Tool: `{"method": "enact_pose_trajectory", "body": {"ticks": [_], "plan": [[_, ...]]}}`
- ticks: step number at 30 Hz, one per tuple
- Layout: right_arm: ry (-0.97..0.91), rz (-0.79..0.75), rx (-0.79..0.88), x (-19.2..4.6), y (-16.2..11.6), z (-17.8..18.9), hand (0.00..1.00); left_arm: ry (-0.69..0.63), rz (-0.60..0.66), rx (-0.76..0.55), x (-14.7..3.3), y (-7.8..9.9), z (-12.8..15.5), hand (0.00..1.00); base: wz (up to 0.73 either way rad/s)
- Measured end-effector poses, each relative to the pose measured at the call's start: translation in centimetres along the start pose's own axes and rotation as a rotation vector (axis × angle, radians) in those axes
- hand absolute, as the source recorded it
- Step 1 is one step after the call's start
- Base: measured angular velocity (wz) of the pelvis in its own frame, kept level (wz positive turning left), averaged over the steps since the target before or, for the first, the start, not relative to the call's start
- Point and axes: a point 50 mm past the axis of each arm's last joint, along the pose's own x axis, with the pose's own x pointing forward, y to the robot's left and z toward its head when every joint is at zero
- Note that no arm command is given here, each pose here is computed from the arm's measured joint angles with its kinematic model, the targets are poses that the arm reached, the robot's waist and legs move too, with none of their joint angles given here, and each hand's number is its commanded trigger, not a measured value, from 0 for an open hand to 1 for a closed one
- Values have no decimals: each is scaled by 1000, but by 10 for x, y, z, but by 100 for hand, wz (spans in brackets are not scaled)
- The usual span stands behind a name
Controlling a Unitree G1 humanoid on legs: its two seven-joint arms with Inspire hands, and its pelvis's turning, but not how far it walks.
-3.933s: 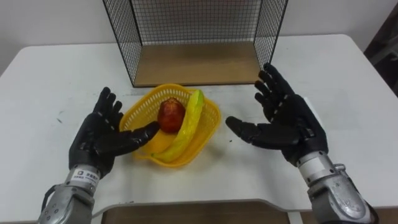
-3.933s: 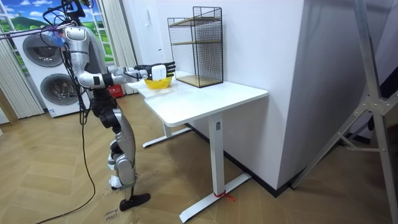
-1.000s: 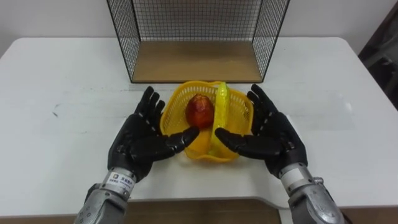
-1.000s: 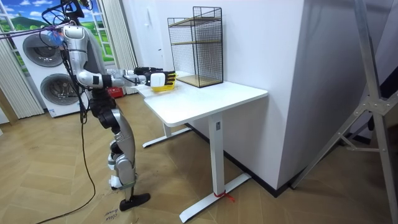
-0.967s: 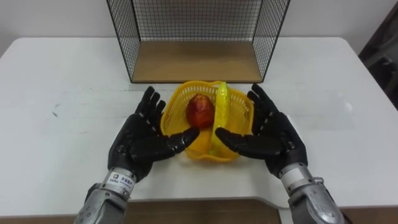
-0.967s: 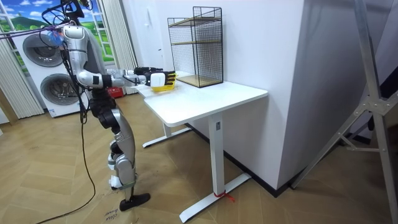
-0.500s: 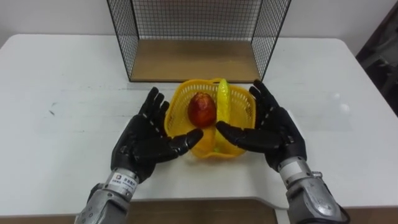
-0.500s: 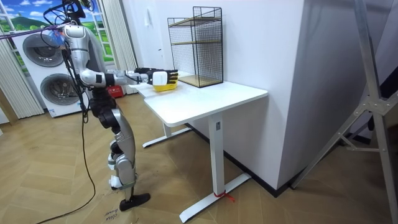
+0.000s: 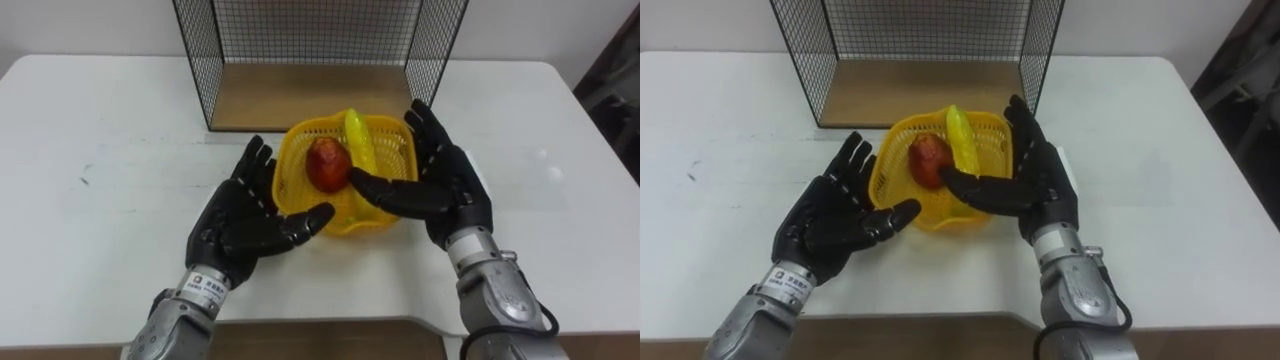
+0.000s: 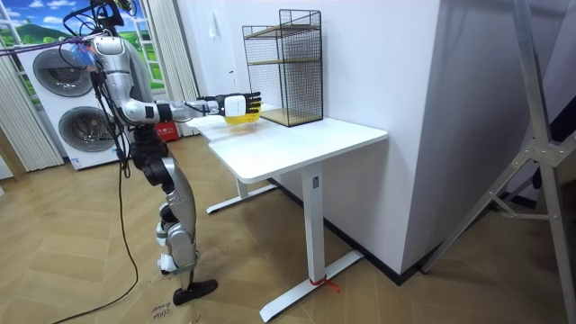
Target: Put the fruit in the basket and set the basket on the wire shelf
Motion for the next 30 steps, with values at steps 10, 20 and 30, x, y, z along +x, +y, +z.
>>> {"method": "enact_pose_trajectory", "body": {"ticks": [10,20,30], "plan": [[-21,14,7,4,4,5,0,-28,0,5,2,0,7,0,0],[-40,18,10,3,6,7,0,-126,-40,20,10,-7,29,0,3],[-39,26,15,3,7,7,0,-164,-44,21,12,-8,37,0,4]]}}
